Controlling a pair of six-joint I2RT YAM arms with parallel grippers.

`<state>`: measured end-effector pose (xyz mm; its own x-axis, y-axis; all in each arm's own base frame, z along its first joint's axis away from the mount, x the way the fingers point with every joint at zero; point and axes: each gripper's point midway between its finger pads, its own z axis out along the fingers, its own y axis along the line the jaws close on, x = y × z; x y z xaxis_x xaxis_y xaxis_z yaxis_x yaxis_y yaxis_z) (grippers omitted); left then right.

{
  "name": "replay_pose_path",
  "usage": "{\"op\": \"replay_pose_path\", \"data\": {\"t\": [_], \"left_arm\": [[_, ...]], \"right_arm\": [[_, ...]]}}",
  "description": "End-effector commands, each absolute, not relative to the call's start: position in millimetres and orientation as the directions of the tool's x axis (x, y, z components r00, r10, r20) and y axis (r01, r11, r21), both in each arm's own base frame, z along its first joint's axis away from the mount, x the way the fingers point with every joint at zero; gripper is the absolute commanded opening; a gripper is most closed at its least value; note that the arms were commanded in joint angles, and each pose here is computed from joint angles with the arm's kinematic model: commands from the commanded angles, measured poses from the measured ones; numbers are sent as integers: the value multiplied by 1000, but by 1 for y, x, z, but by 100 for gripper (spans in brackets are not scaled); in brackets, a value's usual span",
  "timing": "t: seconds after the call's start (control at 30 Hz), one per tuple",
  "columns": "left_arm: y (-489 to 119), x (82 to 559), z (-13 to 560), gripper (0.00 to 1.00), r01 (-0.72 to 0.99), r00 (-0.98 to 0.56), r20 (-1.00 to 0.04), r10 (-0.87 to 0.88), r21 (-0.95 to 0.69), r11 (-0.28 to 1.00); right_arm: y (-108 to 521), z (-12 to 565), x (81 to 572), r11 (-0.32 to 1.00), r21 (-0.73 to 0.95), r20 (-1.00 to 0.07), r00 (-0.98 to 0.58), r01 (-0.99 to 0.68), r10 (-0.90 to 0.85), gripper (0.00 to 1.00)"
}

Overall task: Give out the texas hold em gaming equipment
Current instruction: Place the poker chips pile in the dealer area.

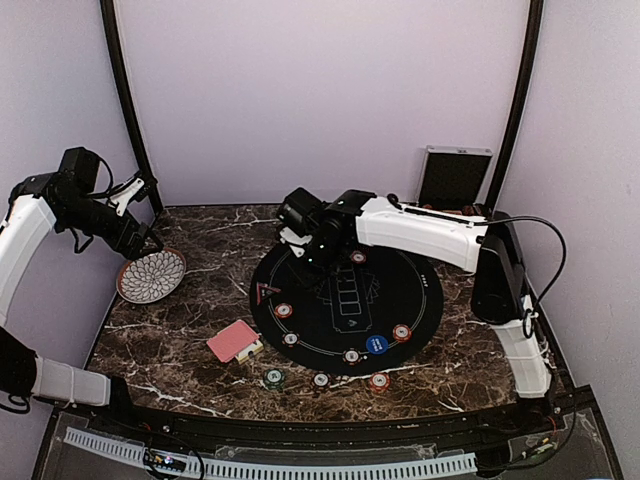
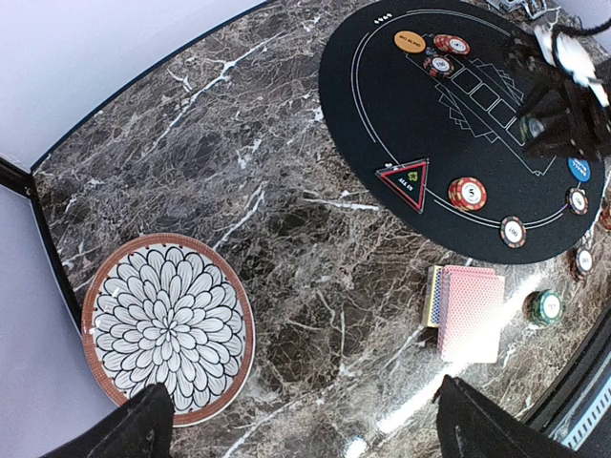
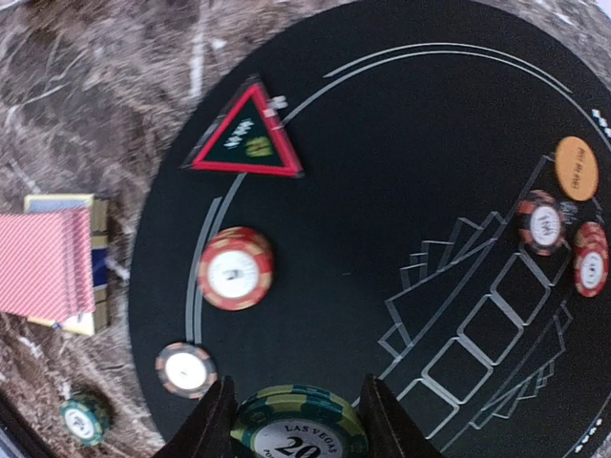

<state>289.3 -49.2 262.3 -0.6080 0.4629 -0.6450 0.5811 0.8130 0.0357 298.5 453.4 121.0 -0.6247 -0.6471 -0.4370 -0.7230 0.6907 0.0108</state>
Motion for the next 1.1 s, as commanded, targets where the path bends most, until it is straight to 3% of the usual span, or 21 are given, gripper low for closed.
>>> {"op": "replay_pose_path", "data": {"t": [0.0,0.6,1.07], "left_arm": [[-50,281,269,99,591,-592,-650,477,54,805],[-50,283,263,99,590,-597,-644,478,50,806],[-49,285,260,99,593,-597,-641,482,52,804]], "right_arm": [[450,139,337,750,-13,-513,-639,-662,-573,13],[476,66,387,813,78,-518,-721,-576,-461,12],[489,32,379,804,166,-465,-764,-571,-447,17]]}}
